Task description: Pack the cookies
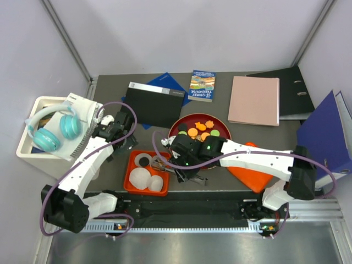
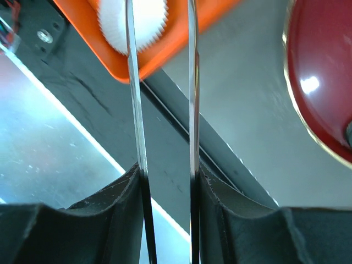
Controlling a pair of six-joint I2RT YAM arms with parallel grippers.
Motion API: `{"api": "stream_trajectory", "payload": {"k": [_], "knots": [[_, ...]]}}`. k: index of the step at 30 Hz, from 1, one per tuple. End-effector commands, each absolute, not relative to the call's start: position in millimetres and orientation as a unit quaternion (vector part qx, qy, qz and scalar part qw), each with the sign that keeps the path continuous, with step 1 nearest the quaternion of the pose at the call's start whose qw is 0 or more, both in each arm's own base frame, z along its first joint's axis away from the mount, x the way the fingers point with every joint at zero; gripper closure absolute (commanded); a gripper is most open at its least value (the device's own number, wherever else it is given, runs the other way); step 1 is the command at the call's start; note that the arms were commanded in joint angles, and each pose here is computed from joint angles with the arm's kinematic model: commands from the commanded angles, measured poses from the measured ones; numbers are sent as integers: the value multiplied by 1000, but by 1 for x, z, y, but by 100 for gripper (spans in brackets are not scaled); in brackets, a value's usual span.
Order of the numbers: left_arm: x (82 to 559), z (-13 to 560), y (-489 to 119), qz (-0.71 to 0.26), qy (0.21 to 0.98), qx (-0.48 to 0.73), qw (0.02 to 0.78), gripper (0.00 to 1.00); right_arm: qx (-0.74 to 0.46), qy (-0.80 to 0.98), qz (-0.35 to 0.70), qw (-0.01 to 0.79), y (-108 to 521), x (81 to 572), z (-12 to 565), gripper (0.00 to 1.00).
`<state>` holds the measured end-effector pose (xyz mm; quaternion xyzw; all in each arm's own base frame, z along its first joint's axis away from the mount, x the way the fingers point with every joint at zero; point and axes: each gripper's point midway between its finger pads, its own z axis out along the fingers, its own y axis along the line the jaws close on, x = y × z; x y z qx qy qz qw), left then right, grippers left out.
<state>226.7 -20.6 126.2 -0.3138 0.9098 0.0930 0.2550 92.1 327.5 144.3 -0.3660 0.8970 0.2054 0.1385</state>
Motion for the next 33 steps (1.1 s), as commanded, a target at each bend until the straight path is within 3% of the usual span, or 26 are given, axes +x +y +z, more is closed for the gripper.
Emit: {"api": "stream_trajectory", "payload": {"k": [1, 21, 33], "knots": [[222, 129, -14, 96, 905, -322, 262, 1, -386, 860, 282, 177, 379, 96, 179, 65], [218, 121, -15, 91, 908, -315, 259, 1, -432, 846, 285, 130, 415, 87, 165, 61], [219, 123, -15, 90, 907, -317, 262, 1, -419, 855, 269, 147, 411, 95, 168, 49]]}}
